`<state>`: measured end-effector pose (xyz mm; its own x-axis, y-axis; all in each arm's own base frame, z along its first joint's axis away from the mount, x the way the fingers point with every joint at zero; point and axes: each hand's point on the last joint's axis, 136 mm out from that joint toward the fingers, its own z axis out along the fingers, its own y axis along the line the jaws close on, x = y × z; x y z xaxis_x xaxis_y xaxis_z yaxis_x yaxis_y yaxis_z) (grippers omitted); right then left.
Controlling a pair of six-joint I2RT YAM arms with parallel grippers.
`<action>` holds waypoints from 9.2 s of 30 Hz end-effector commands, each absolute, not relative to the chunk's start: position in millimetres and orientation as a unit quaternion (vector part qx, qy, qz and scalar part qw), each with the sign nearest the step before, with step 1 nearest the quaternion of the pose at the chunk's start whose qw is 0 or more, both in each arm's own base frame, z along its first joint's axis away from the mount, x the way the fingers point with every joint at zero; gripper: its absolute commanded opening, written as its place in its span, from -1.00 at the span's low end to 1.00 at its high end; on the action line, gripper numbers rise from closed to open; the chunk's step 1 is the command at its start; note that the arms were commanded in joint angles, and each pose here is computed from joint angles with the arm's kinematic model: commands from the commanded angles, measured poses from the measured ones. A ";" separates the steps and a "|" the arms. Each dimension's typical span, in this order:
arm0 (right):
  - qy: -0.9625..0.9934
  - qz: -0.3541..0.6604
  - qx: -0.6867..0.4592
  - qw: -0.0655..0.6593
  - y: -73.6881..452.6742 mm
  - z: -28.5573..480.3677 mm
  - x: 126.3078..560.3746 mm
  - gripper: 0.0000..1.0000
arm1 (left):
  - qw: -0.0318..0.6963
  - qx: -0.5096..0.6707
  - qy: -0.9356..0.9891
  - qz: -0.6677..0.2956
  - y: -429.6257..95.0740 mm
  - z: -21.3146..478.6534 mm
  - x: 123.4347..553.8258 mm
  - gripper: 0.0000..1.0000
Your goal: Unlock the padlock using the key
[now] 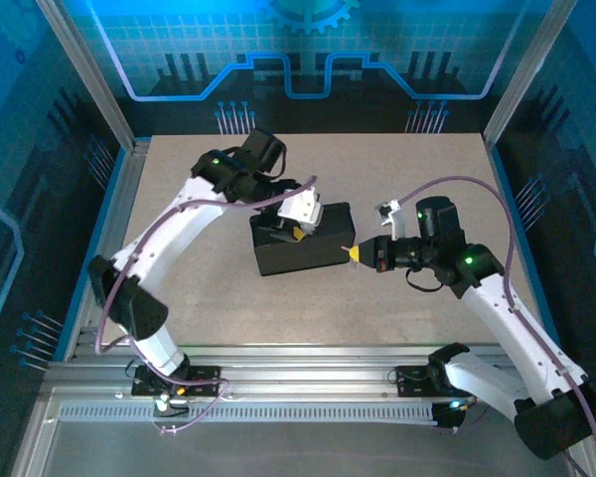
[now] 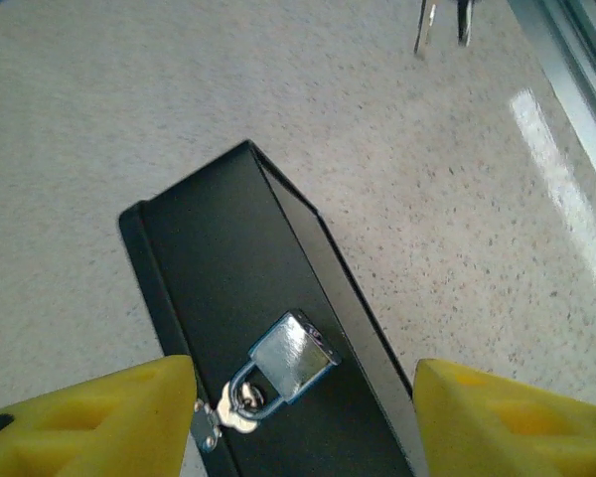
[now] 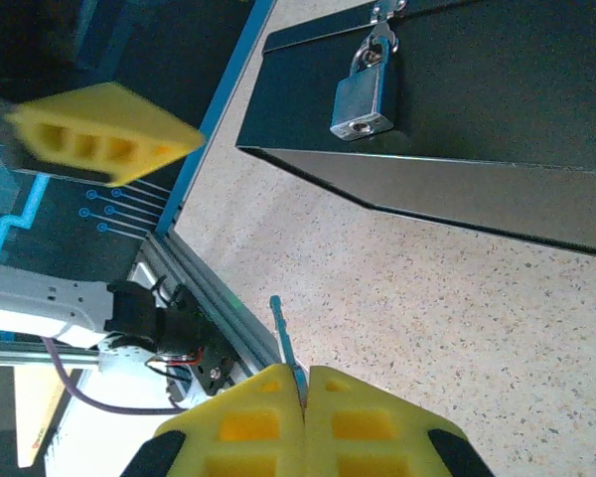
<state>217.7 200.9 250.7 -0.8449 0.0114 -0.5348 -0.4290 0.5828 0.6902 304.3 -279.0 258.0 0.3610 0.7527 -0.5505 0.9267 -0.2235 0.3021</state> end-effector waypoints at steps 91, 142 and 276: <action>0.843 0.478 -0.115 0.219 189.5 247.6 277.4 -1.00 | 0.318 0.746 0.534 -0.239 -332.1 228.0 353.7 -0.13; 0.848 0.486 -0.072 0.198 179.0 241.0 298.0 -1.00 | 0.352 0.668 0.563 -0.336 -333.7 247.4 359.0 -0.80; 0.738 0.221 -0.388 0.506 197.6 255.7 335.6 -0.30 | 0.318 0.659 0.539 -0.417 -316.8 231.5 321.3 -0.91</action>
